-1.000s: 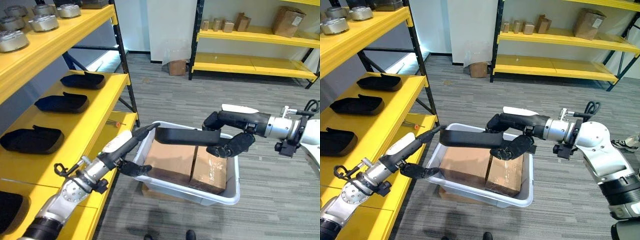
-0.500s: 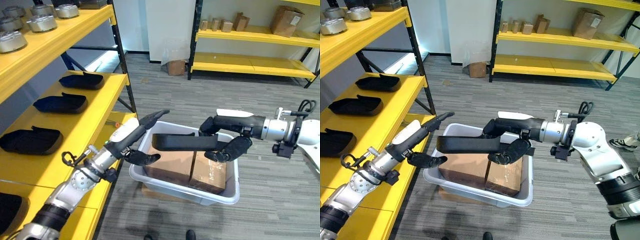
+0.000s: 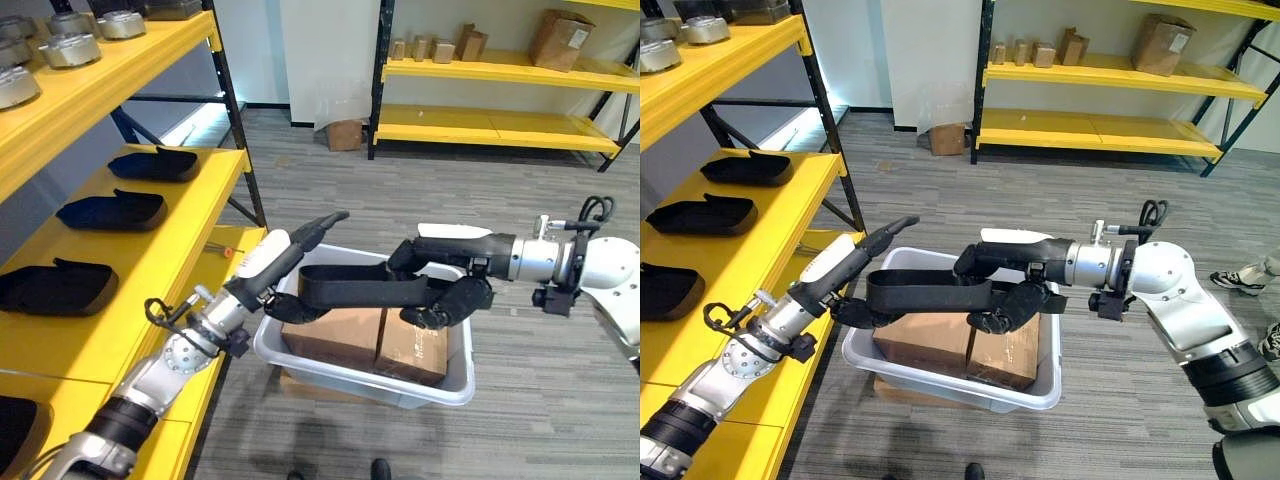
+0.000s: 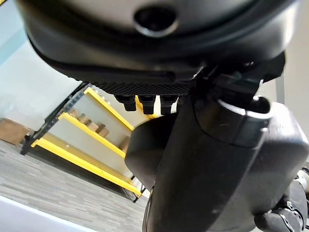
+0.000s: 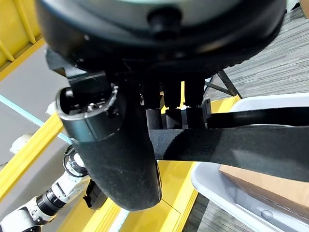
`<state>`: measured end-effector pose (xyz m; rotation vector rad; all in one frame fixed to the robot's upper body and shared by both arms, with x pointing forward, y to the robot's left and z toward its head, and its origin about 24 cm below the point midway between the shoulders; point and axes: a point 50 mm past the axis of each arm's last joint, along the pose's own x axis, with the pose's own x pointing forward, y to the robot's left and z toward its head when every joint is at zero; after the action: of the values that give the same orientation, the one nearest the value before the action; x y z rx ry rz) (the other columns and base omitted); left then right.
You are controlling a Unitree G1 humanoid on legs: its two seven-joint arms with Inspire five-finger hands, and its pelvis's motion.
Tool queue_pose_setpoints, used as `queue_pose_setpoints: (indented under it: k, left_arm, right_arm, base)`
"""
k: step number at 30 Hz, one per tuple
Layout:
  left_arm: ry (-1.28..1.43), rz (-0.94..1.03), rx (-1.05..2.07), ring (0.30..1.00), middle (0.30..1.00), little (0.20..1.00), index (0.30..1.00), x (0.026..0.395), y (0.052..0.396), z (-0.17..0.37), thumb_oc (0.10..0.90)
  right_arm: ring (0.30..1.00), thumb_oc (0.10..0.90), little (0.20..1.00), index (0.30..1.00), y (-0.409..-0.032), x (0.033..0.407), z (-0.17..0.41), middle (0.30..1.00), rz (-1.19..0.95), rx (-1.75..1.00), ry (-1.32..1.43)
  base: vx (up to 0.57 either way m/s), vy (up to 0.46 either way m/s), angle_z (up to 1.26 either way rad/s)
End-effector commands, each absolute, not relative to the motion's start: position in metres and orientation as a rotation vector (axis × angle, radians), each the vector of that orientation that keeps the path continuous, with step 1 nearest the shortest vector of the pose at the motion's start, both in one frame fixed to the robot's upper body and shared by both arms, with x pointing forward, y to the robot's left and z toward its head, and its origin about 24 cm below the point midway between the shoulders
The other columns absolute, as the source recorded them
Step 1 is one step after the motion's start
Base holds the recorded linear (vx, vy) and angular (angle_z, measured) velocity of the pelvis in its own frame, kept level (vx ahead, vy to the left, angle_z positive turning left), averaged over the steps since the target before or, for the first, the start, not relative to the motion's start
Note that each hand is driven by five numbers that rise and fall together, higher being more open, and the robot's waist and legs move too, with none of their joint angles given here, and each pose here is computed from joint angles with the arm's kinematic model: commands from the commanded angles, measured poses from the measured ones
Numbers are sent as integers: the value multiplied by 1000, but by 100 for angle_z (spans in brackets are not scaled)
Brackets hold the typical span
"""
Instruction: Move parts from the plastic box to the shelf.
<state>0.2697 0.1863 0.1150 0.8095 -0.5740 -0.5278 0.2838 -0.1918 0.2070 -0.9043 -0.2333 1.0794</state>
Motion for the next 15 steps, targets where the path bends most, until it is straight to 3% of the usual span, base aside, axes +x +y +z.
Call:
queue_pose_setpoints:
  k: [1,2,3,4,15]
  left_arm:
    - [-828,-506,742,1000,1000,1000,1000,284,159,159,900]
    - [-825,-510,739,824,824,824,824,284,158,159,775]
    - [-818,-517,734,536,536,536,536,284,157,158,569]
    - [-817,-525,728,300,300,300,300,285,154,156,400]
    - [-899,-621,579,300,300,300,300,273,126,157,400]
  right_arm:
    - [300,400,300,300,-156,279,263,300,1099,-911,-567]
    - [300,400,300,300,-156,279,263,300,1101,-911,-569]
    - [300,400,300,300,-155,279,263,300,1102,-910,-574]
    - [300,400,300,300,-153,278,263,300,1105,-910,-579]
    - [300,400,300,300,-148,281,261,300,1109,-890,-573]
  base:
    - [0,0,0]
    - [0,0,0]
    - [0,0,0]
    - [0,0,0]
    - [0,0,0]
